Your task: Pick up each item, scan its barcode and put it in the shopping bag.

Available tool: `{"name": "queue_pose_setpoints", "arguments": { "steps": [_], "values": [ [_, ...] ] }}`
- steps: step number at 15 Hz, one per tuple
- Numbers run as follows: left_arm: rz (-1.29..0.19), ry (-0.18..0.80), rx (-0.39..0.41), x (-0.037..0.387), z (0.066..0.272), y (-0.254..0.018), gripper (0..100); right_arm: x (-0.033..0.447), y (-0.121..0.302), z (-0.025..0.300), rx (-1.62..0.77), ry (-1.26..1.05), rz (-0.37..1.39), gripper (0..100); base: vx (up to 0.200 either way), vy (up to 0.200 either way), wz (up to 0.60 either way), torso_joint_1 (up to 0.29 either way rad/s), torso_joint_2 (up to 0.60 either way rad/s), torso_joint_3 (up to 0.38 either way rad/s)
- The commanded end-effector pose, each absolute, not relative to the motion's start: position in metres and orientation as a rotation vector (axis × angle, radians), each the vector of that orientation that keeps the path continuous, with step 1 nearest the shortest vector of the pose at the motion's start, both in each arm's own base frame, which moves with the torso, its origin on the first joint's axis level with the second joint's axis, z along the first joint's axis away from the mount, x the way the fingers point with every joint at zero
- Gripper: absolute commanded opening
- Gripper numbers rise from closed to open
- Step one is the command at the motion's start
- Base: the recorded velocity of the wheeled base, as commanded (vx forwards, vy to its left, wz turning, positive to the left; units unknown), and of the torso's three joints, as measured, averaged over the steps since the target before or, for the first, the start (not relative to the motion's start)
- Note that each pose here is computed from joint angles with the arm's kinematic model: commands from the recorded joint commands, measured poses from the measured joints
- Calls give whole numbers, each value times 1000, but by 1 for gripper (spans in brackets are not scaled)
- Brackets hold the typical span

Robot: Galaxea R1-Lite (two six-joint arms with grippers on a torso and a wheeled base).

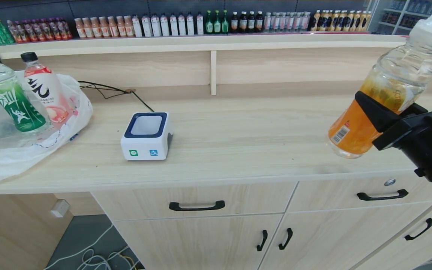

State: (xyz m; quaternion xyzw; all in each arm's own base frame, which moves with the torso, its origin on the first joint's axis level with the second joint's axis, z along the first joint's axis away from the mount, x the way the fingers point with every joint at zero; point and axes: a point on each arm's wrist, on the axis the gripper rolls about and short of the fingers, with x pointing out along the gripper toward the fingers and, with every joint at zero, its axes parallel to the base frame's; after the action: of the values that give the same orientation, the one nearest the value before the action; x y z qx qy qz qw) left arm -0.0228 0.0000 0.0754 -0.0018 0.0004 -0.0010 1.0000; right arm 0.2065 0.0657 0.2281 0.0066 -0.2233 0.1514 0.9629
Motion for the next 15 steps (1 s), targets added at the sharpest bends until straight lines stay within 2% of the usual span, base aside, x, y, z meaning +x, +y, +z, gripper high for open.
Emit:
{"name": "queue_pose_setpoints", "arguments": {
  "steps": [1, 15],
  "values": [
    [-2, 2, -5, -23, 76, 0, 100, 207, 66, 226, 12, -443, 305, 0, 0, 200, 0, -12, 7, -7],
    [-2, 2, -9, -23, 76, 0, 100, 194, 66, 226, 50, -441, 308, 0, 0, 200, 0, 2, 3, 2]
  ]
}}
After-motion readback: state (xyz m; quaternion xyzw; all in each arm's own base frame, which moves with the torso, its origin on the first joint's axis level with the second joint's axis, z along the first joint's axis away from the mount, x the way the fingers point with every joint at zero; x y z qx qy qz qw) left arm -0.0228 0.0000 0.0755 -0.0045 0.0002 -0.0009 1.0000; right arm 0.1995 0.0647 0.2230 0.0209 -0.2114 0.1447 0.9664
